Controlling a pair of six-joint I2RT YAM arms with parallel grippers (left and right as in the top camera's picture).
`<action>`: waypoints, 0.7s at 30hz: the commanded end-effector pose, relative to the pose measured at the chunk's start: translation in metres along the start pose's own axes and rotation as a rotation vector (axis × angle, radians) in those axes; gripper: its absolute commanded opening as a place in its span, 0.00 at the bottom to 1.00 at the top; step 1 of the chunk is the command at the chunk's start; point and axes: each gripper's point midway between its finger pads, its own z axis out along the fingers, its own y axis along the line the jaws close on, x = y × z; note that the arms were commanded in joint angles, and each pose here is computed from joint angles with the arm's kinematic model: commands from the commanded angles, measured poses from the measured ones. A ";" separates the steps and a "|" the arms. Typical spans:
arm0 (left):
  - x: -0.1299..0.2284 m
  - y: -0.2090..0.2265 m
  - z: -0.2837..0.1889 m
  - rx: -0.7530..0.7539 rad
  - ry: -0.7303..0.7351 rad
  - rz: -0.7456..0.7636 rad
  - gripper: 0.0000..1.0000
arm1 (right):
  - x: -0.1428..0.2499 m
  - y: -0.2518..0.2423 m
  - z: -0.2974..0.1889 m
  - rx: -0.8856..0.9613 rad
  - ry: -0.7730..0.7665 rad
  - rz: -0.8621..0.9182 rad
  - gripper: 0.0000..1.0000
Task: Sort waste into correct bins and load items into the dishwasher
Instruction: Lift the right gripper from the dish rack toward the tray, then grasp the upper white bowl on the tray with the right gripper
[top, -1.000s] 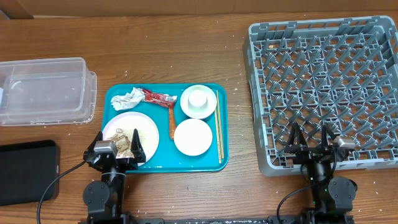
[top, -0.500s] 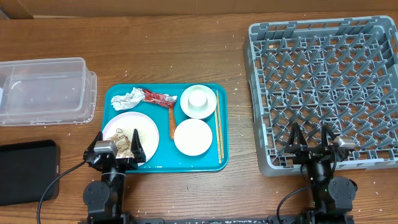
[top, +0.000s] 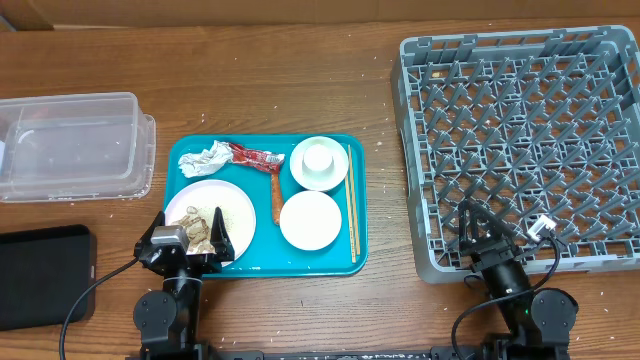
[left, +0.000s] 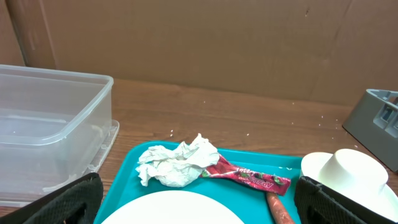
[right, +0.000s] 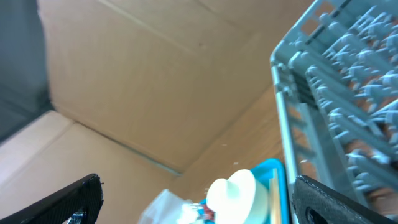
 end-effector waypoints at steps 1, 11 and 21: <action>0.000 0.001 0.000 -0.001 -0.004 -0.007 1.00 | 0.006 0.020 -0.001 -0.098 0.041 0.028 1.00; 0.000 0.001 0.000 -0.001 -0.004 -0.007 1.00 | -0.053 0.117 -0.002 -0.057 0.008 -0.436 1.00; 0.000 0.001 0.000 -0.001 -0.004 -0.007 1.00 | -0.047 0.131 0.101 0.183 0.495 -0.589 1.00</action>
